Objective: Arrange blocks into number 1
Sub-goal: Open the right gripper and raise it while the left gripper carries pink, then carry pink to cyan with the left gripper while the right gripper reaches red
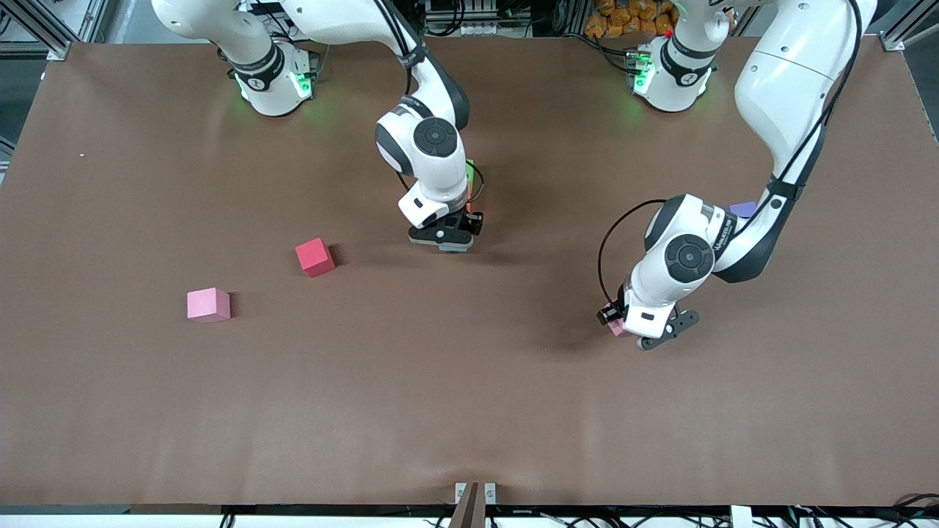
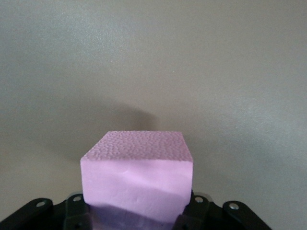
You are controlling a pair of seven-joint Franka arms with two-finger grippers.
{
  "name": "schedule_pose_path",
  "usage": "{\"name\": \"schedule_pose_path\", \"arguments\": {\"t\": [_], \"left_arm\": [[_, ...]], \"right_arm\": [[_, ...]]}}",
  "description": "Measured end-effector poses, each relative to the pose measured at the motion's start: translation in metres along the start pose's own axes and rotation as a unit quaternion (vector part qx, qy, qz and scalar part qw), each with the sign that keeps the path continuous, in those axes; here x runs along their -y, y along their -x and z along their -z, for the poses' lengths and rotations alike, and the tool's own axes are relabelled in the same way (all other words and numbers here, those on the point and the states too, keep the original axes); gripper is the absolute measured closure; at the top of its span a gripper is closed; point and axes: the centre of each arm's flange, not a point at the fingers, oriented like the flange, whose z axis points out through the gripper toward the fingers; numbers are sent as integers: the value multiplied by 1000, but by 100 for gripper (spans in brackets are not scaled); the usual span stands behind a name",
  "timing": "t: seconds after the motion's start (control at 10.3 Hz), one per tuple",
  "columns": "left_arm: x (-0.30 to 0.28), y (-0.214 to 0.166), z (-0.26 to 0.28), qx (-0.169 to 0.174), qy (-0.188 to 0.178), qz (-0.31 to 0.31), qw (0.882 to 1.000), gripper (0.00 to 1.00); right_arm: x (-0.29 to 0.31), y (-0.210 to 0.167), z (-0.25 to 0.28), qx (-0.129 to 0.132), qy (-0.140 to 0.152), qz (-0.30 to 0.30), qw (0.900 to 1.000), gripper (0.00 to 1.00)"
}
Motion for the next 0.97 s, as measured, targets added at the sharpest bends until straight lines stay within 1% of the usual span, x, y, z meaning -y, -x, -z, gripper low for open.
{"name": "schedule_pose_path", "arguments": {"t": [0.68,0.97], "left_arm": [[-10,12,5,0,-4,-2,1000,38],[-15,17,5,0,-5,-1,1000,38]], "right_arm": [[9,25,-13,24,13,17,999,38],[7,27,-15,29,19,17,999,38]]}}
